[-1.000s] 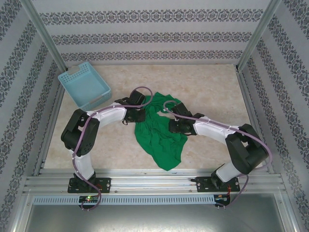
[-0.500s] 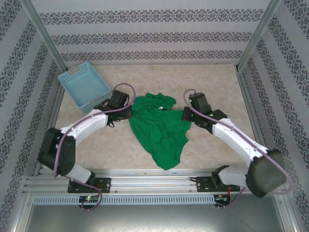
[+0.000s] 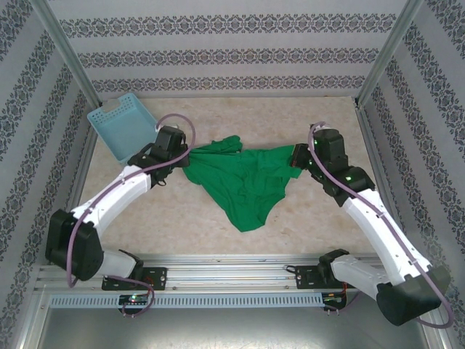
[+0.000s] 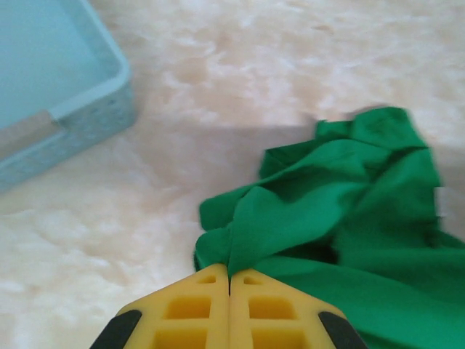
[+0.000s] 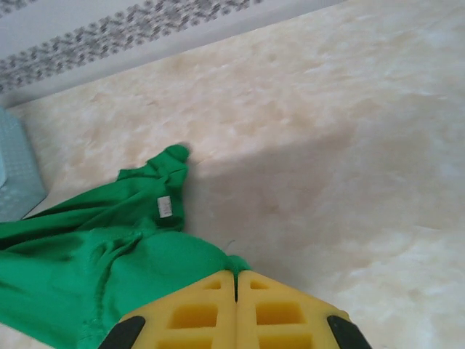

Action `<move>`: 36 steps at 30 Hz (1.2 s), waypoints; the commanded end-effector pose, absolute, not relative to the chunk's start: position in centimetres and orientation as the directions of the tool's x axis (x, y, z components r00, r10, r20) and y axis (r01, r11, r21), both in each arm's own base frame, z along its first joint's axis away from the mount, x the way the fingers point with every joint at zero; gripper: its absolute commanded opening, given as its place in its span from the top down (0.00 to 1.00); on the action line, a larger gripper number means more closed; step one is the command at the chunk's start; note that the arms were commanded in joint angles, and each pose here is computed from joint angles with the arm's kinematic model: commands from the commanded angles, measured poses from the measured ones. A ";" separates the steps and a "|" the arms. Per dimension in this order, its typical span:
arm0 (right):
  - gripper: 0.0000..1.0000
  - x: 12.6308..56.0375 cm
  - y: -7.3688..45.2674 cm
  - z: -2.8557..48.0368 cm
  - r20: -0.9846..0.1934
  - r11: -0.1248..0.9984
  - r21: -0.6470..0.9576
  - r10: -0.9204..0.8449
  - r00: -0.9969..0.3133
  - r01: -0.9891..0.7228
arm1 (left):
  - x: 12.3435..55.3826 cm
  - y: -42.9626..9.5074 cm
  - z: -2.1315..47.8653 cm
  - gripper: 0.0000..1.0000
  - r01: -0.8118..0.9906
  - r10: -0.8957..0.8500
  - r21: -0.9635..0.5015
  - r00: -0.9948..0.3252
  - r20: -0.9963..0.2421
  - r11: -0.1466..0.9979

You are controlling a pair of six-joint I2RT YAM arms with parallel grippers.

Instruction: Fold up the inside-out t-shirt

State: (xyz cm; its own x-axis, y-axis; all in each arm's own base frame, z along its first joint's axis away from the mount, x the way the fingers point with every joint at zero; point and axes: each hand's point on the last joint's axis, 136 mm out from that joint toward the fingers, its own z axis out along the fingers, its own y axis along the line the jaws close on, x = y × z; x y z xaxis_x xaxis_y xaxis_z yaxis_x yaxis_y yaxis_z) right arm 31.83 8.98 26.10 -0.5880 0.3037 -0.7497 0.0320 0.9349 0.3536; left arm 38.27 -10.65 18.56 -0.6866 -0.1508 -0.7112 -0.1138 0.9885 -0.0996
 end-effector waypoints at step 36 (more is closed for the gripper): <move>1.00 30.2 7.0 31.6 -0.652 0.711 0.701 0.671 -0.353 0.056 | 27.2 -40.3 6.5 0.24 0.695 0.512 -0.056 -0.579 -0.634 0.717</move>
